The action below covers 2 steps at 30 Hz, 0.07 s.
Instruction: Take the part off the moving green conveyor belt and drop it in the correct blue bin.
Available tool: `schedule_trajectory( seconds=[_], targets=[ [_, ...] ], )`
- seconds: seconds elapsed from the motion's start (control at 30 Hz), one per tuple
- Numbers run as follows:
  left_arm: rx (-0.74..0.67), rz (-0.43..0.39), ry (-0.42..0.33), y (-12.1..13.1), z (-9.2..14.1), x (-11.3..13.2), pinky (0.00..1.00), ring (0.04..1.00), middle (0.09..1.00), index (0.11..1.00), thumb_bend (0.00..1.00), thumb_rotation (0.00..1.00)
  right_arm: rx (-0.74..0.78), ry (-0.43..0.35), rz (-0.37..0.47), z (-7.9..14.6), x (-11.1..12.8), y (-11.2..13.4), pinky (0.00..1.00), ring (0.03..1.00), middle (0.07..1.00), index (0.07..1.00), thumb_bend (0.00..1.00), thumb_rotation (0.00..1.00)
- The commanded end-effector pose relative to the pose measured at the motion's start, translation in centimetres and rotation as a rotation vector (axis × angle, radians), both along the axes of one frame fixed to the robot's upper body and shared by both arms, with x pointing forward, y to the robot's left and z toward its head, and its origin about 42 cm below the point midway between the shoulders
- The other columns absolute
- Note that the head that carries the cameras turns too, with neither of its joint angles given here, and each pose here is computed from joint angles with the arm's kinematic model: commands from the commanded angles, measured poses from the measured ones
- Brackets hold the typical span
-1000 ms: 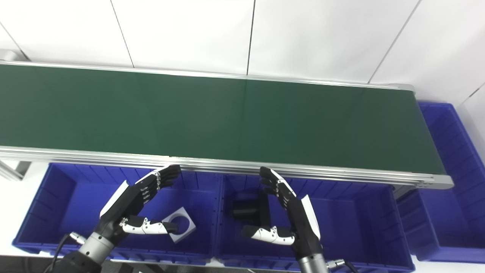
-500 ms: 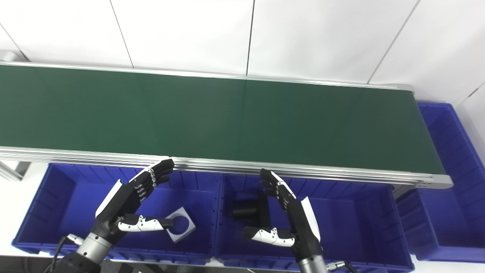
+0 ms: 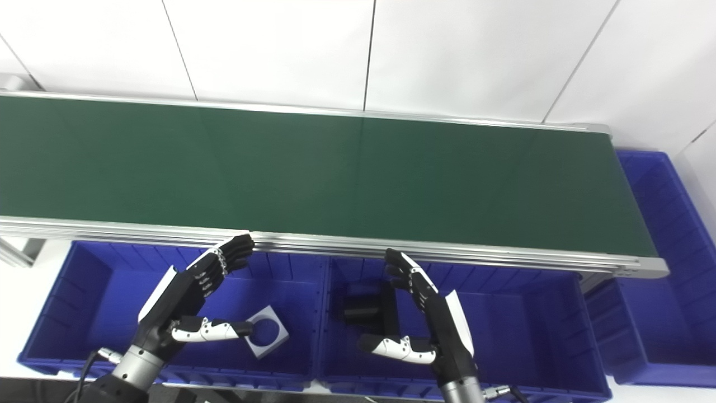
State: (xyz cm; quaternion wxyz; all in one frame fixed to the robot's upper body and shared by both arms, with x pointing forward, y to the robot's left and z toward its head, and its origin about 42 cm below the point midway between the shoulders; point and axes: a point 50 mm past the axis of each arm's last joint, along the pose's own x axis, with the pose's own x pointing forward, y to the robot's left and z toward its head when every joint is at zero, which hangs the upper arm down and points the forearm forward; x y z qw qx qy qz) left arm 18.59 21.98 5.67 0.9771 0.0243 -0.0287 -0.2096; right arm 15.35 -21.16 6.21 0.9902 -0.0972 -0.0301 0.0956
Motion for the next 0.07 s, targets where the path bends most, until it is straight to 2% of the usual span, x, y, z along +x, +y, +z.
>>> schedule_trajectory(
  seconds=[0.0, 0.03],
  targets=[
    [-0.011, -0.001, -0.072, 0.16, 0.87, 0.59, 0.88, 0.889, 0.884, 0.877, 0.84, 0.12, 0.013, -0.048, -0.007, 0.86, 0.25, 0.14, 0.8, 0.844, 0.87, 0.873, 1.0, 0.42],
    [-0.01, 0.0, -0.072, 0.18, 0.85, 0.57, 0.88, 0.89, 0.884, 0.876, 0.84, 0.13, 0.012, -0.048, -0.007, 0.84, 0.24, 0.13, 0.8, 0.844, 0.871, 0.874, 1.0, 0.43]
  ],
)
